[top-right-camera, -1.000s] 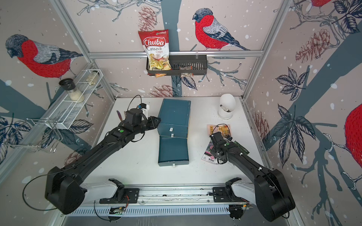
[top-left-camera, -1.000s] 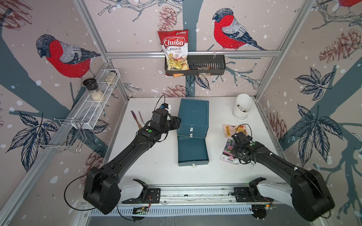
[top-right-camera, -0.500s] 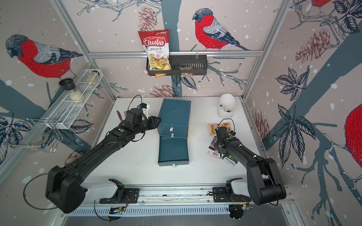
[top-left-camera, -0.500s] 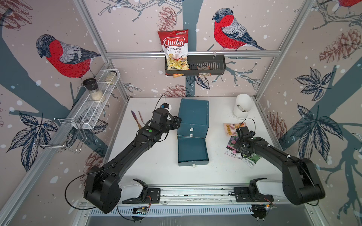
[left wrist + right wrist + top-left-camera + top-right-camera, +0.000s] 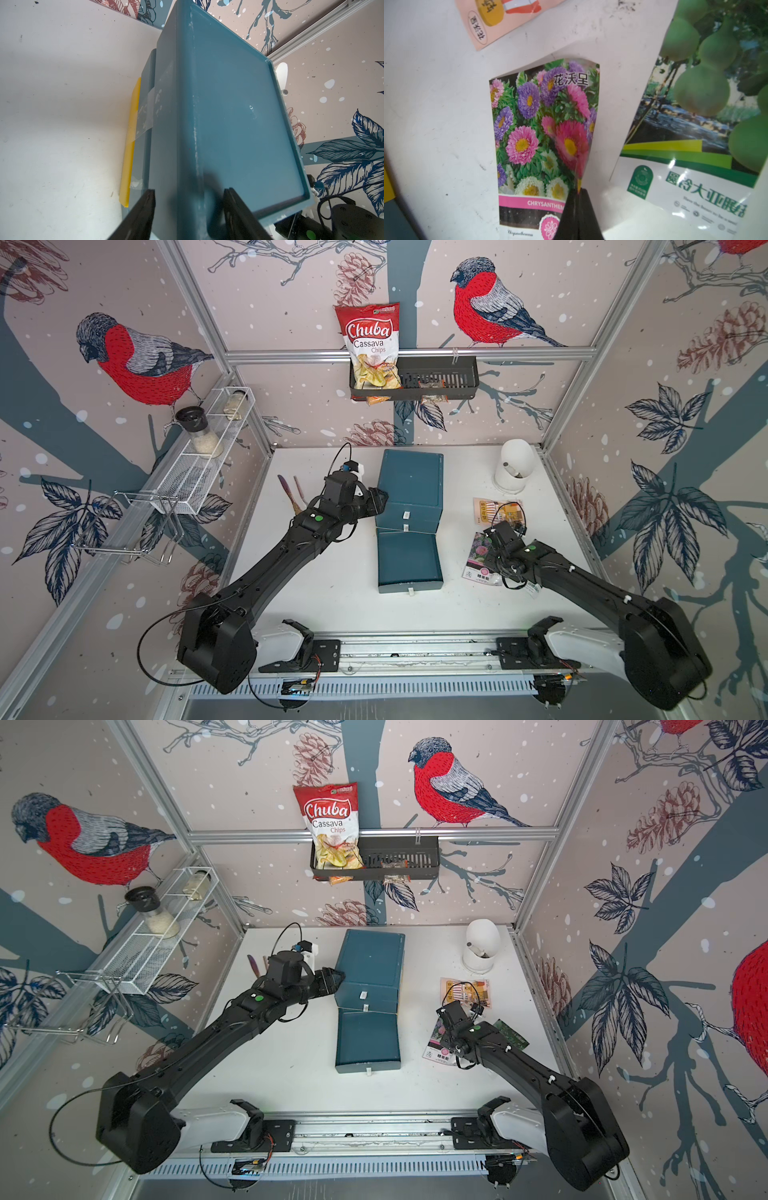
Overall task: Take the seed bags out of the drawer
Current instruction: Place the seed packet at the center of the board, then close the drawer of the storage box.
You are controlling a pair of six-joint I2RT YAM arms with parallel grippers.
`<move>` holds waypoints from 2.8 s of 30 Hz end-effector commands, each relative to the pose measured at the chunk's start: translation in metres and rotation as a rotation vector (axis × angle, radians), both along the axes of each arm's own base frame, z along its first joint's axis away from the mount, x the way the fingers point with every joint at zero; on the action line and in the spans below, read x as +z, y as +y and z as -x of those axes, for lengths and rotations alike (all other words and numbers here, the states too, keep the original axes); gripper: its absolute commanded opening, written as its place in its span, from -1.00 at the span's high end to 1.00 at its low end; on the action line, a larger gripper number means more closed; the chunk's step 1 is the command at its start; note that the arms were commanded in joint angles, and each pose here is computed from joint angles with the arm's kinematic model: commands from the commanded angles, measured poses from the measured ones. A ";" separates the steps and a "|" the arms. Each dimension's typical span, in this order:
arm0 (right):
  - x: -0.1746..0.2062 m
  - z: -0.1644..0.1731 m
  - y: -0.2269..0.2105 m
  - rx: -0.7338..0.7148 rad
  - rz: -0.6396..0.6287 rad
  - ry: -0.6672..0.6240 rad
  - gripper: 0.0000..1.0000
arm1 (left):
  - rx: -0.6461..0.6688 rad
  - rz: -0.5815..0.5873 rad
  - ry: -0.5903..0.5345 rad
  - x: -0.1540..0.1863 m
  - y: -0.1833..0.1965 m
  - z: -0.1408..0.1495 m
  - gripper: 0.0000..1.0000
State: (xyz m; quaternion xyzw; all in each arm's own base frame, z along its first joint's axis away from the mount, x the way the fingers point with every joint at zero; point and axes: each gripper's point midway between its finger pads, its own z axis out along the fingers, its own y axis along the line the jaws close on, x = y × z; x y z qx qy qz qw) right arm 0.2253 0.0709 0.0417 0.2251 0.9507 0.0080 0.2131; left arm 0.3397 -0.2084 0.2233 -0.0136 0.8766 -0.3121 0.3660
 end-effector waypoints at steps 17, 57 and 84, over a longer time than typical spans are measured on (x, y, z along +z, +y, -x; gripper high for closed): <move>0.086 0.009 0.066 0.155 0.054 -0.191 -0.27 | -0.017 0.000 0.081 -0.002 0.010 0.005 -0.29; 0.033 0.090 0.294 0.666 -0.246 -0.253 -0.22 | -0.065 -0.030 0.089 -0.024 0.007 0.002 -0.04; 0.015 0.086 0.270 0.553 -0.356 -0.262 -0.21 | -0.035 0.017 0.104 -0.009 0.008 -0.003 -0.06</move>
